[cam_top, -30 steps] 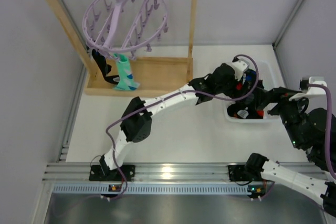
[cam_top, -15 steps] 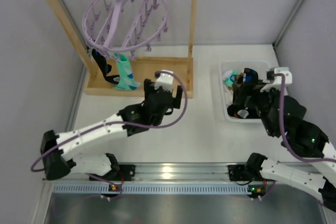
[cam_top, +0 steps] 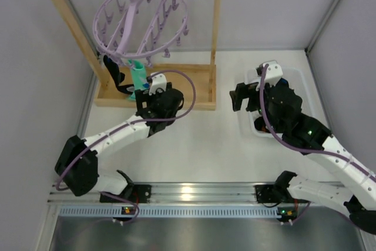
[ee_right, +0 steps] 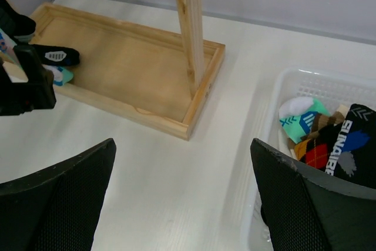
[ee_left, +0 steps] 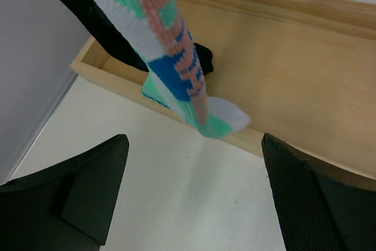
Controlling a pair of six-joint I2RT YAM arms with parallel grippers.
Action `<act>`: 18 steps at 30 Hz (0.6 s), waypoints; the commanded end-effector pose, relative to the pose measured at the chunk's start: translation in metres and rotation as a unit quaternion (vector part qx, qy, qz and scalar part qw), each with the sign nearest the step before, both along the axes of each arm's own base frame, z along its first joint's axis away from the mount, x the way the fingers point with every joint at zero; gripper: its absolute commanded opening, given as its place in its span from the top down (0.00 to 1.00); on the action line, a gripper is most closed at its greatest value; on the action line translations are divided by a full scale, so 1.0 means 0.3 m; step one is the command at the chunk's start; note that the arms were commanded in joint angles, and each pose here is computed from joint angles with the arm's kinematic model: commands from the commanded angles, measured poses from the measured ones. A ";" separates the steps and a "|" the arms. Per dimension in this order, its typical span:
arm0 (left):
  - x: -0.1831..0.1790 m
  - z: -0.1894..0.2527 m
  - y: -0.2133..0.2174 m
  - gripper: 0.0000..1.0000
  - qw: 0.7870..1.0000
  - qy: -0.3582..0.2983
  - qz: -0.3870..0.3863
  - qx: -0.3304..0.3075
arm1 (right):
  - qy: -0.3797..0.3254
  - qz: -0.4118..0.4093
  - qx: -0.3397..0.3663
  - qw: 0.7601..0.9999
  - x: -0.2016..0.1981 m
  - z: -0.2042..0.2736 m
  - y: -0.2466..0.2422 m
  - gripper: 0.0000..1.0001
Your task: Remove the socks clipped to the hanger
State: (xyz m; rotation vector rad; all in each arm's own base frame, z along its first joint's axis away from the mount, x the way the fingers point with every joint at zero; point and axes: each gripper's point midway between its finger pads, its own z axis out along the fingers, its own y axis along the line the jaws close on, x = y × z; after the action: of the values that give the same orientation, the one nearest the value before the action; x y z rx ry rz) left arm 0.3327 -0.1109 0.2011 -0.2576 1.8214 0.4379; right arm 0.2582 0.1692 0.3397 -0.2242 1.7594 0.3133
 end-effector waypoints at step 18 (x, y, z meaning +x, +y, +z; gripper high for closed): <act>0.217 -0.014 0.139 0.83 0.994 -0.086 0.062 -0.030 | -0.030 0.106 0.027 0.993 -0.027 0.031 0.122 0.08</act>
State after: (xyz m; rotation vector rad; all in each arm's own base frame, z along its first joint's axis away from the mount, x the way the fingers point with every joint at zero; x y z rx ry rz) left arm 0.4006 -0.0737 0.1854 -0.4021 1.7092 0.4672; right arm 0.2476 0.1966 0.3335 -0.3760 1.7324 0.4458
